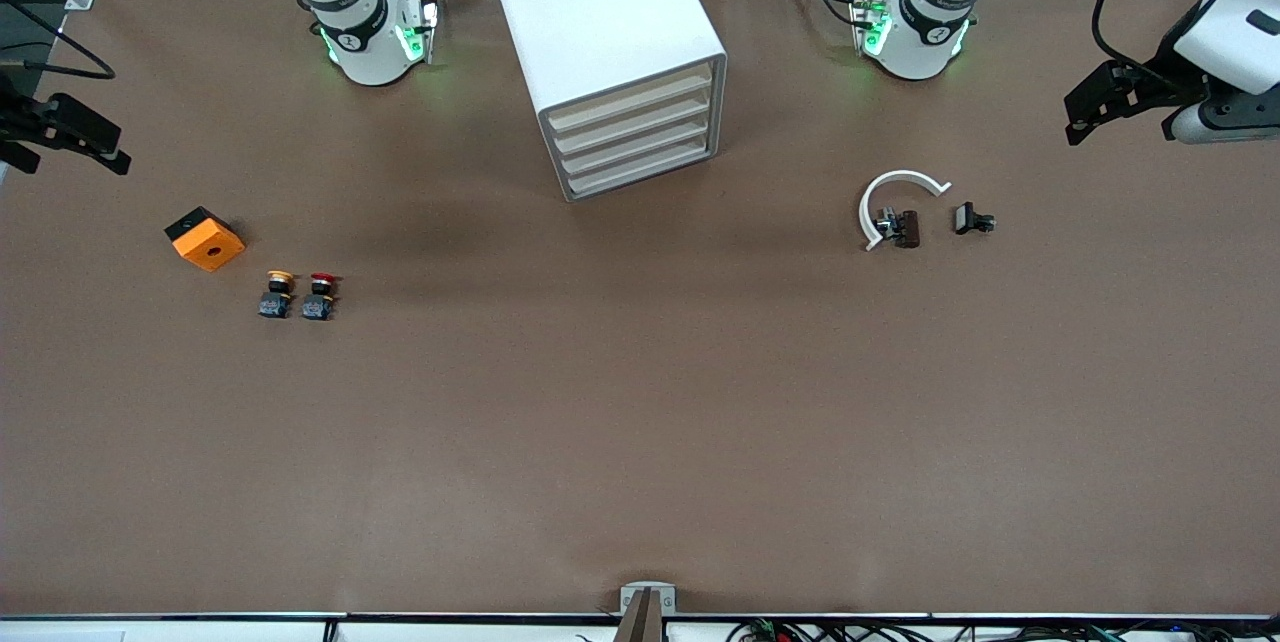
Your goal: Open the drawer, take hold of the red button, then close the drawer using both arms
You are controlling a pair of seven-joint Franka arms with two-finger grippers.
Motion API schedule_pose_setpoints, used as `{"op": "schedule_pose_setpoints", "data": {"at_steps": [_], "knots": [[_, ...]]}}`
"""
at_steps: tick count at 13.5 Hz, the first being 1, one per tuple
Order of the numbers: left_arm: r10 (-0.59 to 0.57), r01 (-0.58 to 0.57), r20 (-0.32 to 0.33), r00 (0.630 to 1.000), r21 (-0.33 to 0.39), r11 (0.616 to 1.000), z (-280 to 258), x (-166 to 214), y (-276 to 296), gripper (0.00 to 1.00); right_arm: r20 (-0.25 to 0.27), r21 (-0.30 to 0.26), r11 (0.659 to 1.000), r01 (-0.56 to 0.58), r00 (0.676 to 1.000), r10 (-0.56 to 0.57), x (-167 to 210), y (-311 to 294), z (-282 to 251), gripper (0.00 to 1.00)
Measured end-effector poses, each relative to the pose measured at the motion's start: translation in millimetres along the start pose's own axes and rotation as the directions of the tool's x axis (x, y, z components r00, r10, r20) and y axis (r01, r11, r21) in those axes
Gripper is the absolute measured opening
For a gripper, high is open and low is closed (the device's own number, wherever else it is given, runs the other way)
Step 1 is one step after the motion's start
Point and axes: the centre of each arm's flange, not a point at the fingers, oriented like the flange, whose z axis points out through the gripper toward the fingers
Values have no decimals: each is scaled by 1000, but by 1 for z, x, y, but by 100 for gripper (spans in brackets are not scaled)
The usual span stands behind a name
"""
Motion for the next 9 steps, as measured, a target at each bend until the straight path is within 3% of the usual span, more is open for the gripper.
{"op": "schedule_pose_setpoints", "data": {"at_steps": [6,9], "knots": [[-1,1,0,1000,-1,1000,0,0,-3,100,-18,-1,1000,-3,1000,3,2,2,-10,100],[-19,19,-1,1000,-3,1000,0,2,-13,100,-2,-1,1000,-3,1000,3,0,1,-10,100]]}}
